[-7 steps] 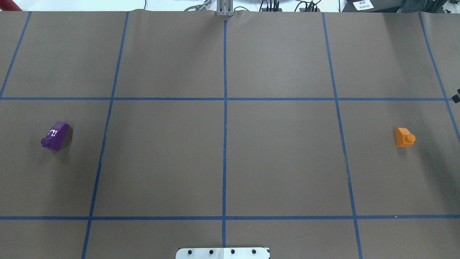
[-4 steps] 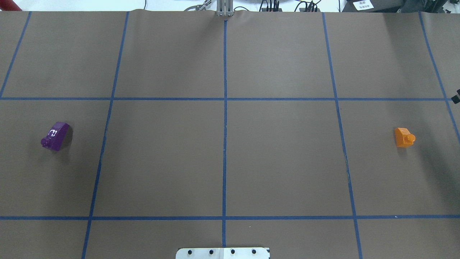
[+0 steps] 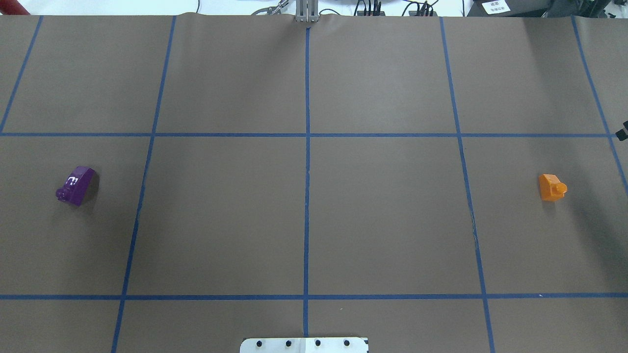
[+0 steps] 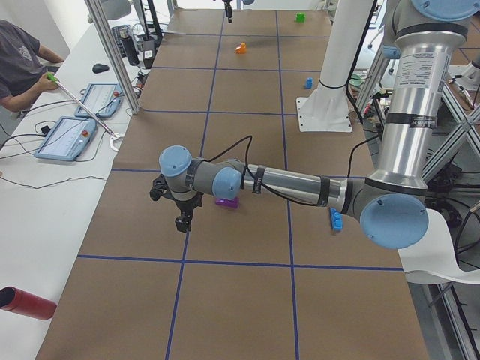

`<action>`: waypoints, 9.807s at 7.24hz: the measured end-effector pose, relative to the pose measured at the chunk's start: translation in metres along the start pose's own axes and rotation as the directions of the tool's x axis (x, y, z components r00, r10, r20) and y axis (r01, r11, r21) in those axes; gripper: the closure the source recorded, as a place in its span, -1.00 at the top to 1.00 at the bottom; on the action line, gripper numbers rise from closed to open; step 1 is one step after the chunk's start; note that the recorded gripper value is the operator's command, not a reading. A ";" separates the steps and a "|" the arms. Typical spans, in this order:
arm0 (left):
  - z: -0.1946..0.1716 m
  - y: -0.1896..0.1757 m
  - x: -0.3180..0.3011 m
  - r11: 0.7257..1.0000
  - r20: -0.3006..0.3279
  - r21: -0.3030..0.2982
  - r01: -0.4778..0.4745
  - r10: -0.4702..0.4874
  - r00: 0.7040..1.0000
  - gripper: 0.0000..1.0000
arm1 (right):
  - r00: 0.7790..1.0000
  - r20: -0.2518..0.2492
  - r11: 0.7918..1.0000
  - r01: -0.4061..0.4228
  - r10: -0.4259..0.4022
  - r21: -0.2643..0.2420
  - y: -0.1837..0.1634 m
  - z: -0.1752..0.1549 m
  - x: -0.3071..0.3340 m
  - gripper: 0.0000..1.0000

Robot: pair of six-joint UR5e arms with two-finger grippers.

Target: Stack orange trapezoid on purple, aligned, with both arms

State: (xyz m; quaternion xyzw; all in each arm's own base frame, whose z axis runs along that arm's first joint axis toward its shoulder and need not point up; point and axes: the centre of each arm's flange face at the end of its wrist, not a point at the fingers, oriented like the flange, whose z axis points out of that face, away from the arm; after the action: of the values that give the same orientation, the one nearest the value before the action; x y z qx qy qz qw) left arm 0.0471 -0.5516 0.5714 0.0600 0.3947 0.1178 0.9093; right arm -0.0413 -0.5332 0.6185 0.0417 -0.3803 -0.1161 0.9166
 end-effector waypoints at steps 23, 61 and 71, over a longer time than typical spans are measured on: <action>0.173 0.044 0.168 0.979 -0.006 -0.195 0.060 -0.062 0.998 0.56 | 0.998 0.012 0.998 0.057 -0.056 -0.036 -0.004 0.021 -0.025 1.00; 0.112 -0.149 0.655 0.950 -0.094 -0.092 0.297 -0.305 0.948 0.98 | 0.934 0.037 0.935 -0.356 0.355 0.002 0.025 0.111 -0.140 0.99; 0.113 -0.148 0.654 0.951 -0.095 -0.093 0.296 -0.304 0.948 0.98 | 0.939 0.029 0.939 -0.343 0.344 -0.023 0.042 0.124 -0.140 -1.00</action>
State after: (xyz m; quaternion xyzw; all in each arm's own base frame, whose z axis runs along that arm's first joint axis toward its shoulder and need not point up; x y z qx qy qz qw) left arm 0.5865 -0.5251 0.1585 -0.0422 0.4430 -0.0035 0.8955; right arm -0.2173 -0.4567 0.6164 -0.0354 -0.3955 0.0414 0.9168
